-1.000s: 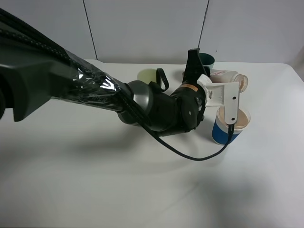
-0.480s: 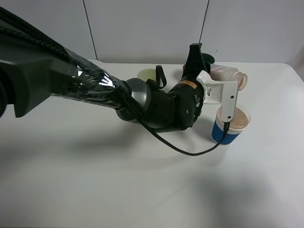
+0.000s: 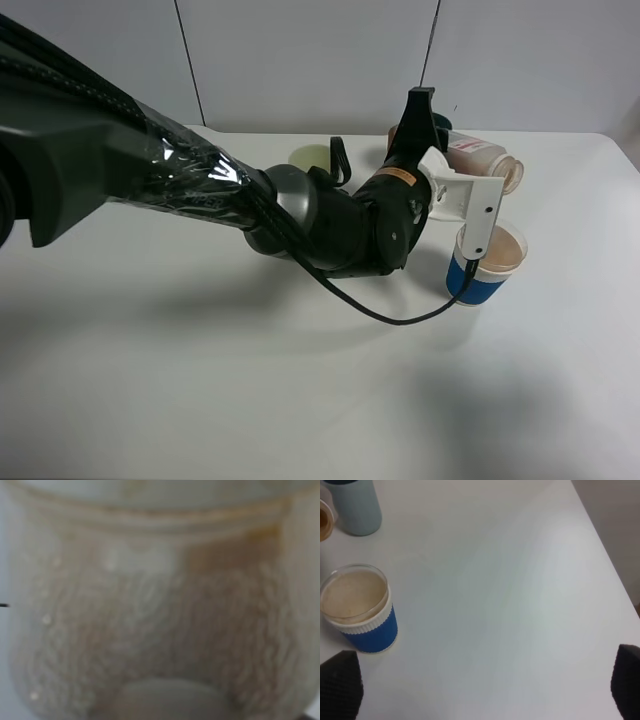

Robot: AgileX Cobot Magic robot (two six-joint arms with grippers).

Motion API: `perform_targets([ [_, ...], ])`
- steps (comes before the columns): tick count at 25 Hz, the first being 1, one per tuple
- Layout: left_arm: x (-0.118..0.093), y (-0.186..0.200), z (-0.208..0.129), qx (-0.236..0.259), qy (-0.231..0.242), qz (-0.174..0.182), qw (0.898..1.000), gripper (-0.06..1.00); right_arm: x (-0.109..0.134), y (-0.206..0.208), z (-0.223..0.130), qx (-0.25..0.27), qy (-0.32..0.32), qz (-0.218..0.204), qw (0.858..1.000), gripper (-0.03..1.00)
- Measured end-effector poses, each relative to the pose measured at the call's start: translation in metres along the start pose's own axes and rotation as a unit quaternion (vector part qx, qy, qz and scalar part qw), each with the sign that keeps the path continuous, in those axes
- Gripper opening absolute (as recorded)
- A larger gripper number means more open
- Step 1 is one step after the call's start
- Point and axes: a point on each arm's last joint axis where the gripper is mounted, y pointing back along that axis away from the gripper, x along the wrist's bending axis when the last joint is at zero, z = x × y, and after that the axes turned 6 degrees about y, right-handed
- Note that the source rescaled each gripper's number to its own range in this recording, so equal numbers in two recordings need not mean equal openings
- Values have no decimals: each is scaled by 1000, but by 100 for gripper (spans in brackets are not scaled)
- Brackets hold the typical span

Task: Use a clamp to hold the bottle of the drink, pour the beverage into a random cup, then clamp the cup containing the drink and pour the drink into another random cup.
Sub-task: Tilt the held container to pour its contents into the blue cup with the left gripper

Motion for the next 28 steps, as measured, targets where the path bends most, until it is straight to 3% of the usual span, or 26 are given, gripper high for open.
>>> perform_targets([
  [28,4,0,1,-6,-98,22,995,1,0,0,0,0,0,0,1000,100],
])
